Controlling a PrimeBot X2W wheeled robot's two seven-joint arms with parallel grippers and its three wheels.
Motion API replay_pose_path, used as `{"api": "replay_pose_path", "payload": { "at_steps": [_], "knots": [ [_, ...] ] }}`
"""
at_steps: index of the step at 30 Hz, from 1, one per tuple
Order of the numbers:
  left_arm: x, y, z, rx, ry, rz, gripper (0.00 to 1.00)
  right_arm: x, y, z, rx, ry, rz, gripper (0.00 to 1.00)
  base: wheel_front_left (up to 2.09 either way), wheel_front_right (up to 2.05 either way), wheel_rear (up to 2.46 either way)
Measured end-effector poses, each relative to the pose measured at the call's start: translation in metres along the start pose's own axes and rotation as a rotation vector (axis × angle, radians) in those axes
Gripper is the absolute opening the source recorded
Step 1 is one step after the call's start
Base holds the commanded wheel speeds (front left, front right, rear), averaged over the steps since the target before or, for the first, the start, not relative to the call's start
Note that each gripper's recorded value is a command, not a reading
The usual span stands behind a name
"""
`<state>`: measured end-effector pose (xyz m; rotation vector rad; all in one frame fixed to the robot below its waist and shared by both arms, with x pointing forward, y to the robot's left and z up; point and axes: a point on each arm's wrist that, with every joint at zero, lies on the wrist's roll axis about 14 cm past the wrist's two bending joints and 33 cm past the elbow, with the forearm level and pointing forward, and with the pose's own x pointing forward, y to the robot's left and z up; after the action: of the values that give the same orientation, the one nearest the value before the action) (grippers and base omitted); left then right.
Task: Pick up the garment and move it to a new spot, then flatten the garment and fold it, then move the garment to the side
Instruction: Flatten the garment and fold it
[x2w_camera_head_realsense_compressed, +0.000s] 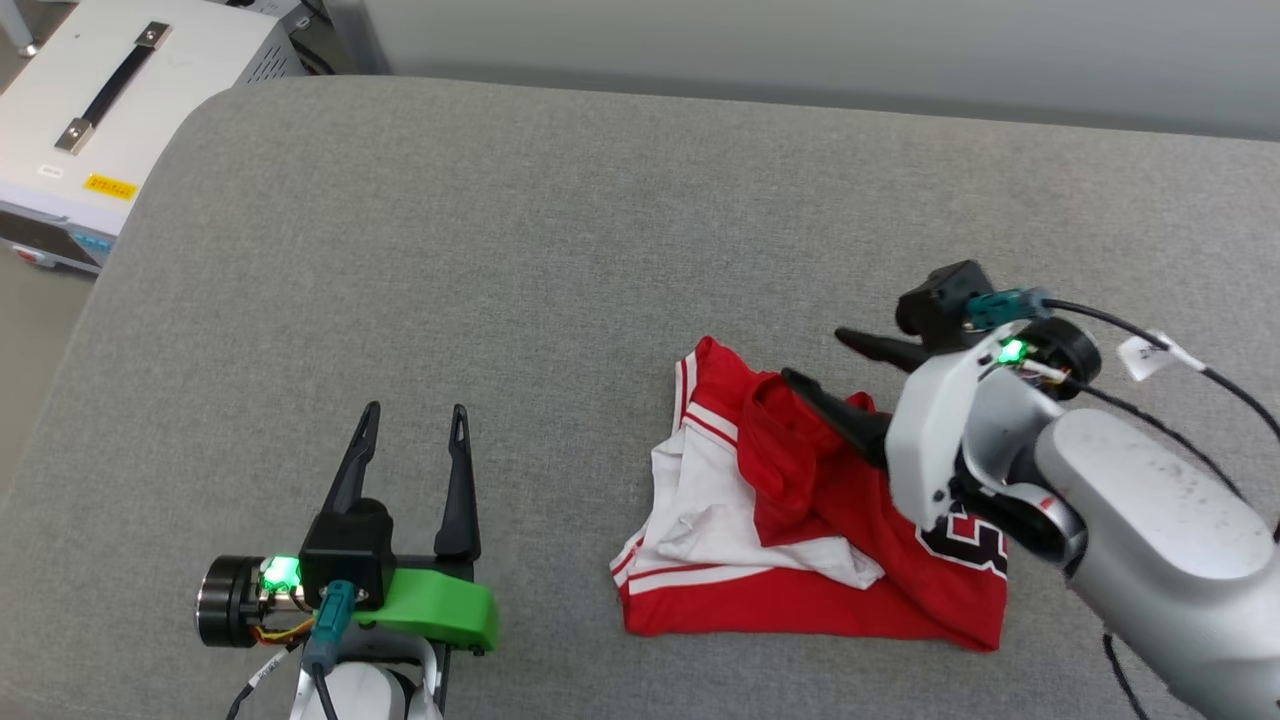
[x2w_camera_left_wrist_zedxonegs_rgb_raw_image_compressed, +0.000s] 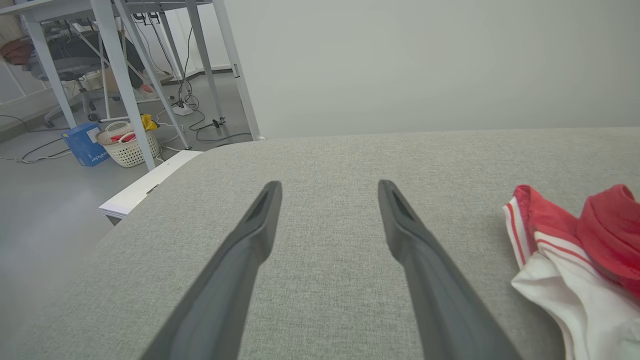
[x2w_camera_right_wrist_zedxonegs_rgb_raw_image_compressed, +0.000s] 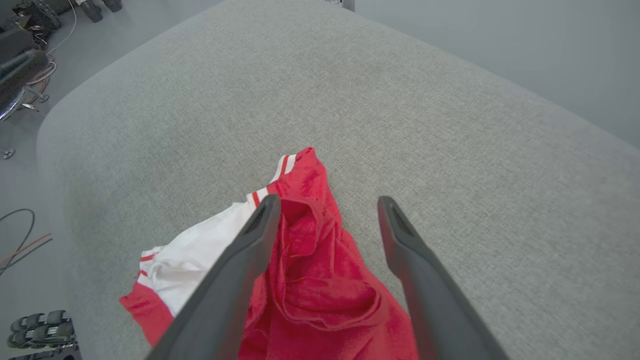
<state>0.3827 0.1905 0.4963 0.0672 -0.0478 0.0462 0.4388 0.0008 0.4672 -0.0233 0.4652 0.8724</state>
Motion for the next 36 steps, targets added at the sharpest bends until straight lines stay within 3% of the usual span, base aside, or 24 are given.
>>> {"api": "replay_pose_path", "payload": {
  "at_steps": [7,14,23,36],
  "knots": [
    [0.000,-0.007,0.013,-0.001,-0.040,-0.028,1.00,-0.062,-0.057,0.067,-0.108,-0.376,-0.229,1.00,0.00,0.00,0.00],
    [-0.001,-0.015,0.024,-0.004,-0.076,-0.057,1.00,-0.126,-0.087,0.067,-0.173,-0.563,-0.460,1.00,0.00,0.00,0.00],
    [-0.007,-0.024,0.032,-0.011,-0.098,-0.085,1.00,-0.181,-0.089,0.044,-0.136,-0.660,-0.676,1.00,0.00,0.00,0.00],
    [-0.018,-0.018,0.031,-0.020,-0.092,-0.075,1.00,-0.194,-0.054,0.012,-0.040,-0.675,-0.722,1.00,0.00,0.00,0.00]
  ]
}}
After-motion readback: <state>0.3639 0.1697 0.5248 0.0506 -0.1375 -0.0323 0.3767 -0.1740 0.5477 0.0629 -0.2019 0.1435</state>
